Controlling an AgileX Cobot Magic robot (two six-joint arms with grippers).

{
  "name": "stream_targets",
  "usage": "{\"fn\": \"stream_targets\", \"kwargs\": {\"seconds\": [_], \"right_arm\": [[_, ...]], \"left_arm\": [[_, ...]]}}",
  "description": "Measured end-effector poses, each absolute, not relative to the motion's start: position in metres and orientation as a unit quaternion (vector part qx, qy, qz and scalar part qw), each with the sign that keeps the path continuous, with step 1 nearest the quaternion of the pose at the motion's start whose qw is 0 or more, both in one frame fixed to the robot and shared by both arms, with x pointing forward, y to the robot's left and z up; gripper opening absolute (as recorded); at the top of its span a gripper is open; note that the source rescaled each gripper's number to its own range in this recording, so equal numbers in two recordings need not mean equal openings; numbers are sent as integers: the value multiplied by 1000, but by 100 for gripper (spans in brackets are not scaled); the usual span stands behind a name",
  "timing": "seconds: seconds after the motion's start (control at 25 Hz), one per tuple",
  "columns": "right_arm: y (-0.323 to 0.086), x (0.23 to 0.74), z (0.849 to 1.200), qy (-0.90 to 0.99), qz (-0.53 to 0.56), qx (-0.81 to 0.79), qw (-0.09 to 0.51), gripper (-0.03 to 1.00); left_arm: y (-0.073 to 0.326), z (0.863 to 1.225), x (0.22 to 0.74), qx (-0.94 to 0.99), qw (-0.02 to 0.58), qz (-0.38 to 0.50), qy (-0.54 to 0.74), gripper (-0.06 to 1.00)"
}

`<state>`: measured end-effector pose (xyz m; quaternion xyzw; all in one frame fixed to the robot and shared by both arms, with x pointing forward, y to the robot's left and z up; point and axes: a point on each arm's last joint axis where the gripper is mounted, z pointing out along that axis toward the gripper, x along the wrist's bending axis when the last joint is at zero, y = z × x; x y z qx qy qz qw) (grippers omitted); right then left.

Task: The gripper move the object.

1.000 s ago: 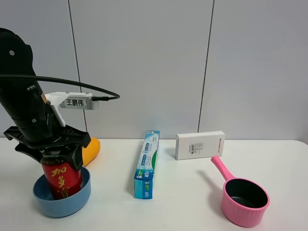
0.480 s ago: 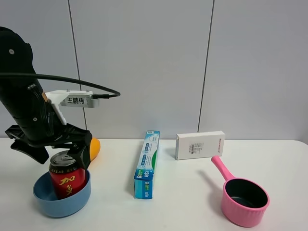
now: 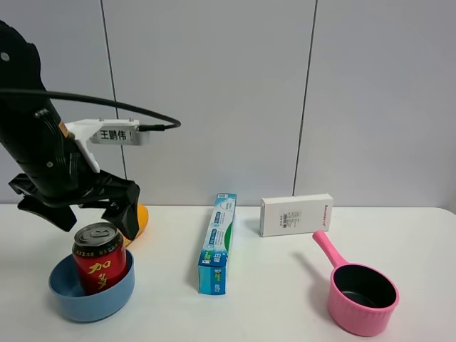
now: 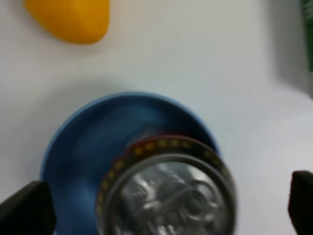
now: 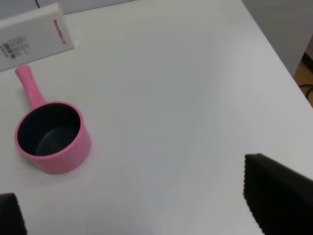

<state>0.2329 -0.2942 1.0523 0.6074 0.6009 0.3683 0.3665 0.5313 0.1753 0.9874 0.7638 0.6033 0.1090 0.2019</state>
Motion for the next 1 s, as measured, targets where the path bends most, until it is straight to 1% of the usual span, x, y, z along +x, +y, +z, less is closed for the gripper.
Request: {"fn": "stream_targets", "kwargs": {"seconds": [0.08, 0.24, 0.4, 0.64, 0.8, 1.0], "right_arm": [[-294, 233, 1052, 601, 368, 607, 367, 100], [-294, 233, 1052, 601, 368, 607, 367, 100], [-294, 233, 1052, 601, 368, 607, 367, 100], [-294, 233, 1052, 601, 368, 607, 367, 100], [-294, 233, 1052, 601, 368, 607, 367, 100], [-294, 233, 1052, 601, 368, 607, 367, 100]], "left_arm": [[176, 994, 529, 762, 212, 114, 601, 91], [179, 1021, 523, 755, 251, 144, 588, 92], [193, 1039, 520, 743, 270, 172, 587, 92], [228, 1046, 529, 713, 264, 207, 616, 92], [264, 1048, 537, 686, 248, 245, 638, 92], [293, 1062, 533, 652, 250, 278, 660, 92]]}}
